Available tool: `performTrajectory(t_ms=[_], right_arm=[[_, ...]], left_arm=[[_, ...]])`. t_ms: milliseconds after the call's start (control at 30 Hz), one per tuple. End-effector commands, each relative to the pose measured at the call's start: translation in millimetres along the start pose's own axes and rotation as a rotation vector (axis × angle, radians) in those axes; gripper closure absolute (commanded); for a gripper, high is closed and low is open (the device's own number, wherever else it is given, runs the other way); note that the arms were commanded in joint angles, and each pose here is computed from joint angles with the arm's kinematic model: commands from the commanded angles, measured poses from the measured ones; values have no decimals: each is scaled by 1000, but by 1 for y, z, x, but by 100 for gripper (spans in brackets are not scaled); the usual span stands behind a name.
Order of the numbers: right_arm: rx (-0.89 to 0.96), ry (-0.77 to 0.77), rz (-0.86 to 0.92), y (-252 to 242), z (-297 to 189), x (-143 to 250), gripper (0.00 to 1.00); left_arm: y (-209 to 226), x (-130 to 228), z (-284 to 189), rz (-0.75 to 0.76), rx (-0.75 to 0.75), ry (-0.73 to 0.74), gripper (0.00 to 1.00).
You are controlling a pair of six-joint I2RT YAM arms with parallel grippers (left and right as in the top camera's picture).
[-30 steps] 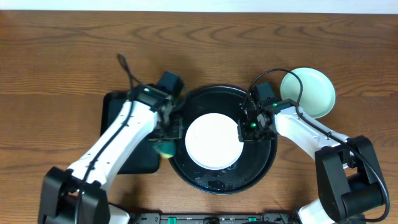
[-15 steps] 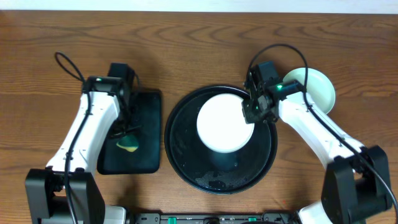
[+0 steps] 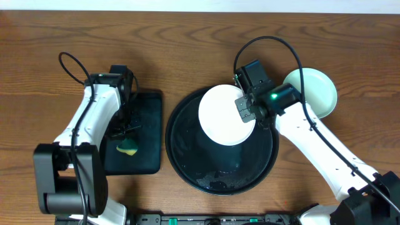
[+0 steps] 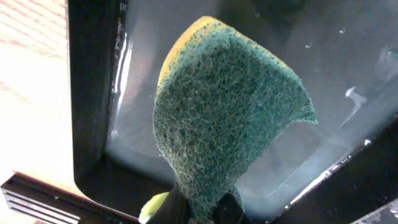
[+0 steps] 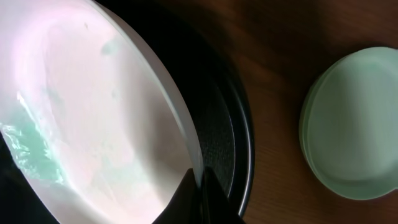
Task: Clean dirty plates on tray and stack at the side
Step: 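Lift the white plate with the right gripper and carry it rightward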
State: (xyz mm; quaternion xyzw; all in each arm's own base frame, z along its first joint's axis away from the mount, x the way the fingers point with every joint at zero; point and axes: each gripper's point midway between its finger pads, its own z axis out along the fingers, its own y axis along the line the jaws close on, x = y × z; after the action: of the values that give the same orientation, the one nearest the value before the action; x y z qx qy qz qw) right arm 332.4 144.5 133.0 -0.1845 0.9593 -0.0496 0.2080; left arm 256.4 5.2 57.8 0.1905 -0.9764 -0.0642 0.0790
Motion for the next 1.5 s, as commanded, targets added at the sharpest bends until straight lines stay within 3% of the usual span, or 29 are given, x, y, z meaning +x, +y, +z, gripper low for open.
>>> performTrajectory(t_ms=[0,533,767,1067,1467], right_arm=[[25,-50,-28,0,-14,-10,98],[140,-204,-149,-10,-55,-36,99],[282,-301,-355,-17,-101,-47,99],[682,-274,-566,-35,-143,-48,99],[833,-362,-736,10,-183,-46,99]], left_arm=[[3,-5,-2,1,-15,-12,93],[2,-8,-2,0,-11,-23,93],[2,-8,-2,0,-11,-23,93],[2,-8,-2,0,-10,-23,93],[2,-8,-2,0,-11,-23,93]])
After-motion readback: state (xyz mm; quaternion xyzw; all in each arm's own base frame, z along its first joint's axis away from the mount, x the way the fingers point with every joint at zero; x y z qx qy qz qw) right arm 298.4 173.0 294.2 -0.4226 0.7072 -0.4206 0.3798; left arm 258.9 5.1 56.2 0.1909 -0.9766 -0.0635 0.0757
